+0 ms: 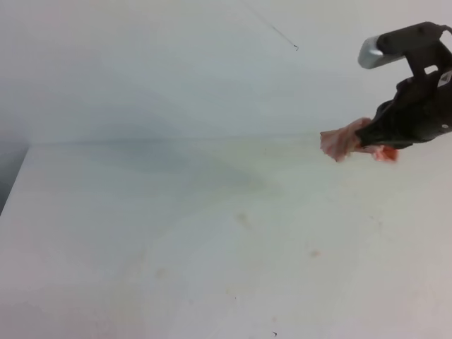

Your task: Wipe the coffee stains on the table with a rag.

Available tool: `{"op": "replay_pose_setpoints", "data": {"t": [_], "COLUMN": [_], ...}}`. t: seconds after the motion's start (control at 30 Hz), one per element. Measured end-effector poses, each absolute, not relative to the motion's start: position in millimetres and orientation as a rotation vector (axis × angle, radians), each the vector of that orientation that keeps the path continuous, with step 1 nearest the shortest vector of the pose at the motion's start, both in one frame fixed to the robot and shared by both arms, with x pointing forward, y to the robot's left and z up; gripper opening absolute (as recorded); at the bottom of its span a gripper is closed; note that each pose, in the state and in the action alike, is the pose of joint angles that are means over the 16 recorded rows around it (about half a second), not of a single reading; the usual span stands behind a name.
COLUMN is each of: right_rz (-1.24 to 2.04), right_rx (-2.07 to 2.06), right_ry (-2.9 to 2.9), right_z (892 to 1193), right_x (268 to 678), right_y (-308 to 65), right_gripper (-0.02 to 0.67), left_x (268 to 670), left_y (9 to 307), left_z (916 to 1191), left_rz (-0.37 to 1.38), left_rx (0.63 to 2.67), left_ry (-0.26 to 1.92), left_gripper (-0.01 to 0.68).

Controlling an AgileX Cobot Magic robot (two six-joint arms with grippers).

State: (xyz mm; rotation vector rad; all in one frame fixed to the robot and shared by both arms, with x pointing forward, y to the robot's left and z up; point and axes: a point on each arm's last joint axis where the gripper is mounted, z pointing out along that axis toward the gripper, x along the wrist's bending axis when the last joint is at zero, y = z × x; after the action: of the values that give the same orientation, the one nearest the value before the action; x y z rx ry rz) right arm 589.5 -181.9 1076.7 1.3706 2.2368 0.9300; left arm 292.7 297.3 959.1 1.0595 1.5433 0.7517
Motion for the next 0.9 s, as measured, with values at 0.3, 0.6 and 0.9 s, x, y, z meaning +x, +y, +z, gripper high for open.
{"op": "replay_pose_setpoints", "data": {"t": [0.3, 0.6, 0.9], "right_rz": [0.660, 0.528, 0.442], "right_rx": [1.430, 1.497, 1.616], "right_ry": [2.261, 2.312, 2.414], "right_z": [1060, 1045, 1033], "right_x": [590, 590, 577], "right_y": [-195, -199, -198], "right_gripper": [0.097, 0.268, 0.172], "left_x": [293, 293, 293], "left_y": [297, 297, 297], "left_z": [959, 959, 959], "left_rz": [0.752, 0.752, 0.752], "left_rx": [1.059, 1.059, 1.059], "left_ry": [1.542, 1.542, 1.542], "left_gripper": [-0.001, -0.001, -0.001]}}
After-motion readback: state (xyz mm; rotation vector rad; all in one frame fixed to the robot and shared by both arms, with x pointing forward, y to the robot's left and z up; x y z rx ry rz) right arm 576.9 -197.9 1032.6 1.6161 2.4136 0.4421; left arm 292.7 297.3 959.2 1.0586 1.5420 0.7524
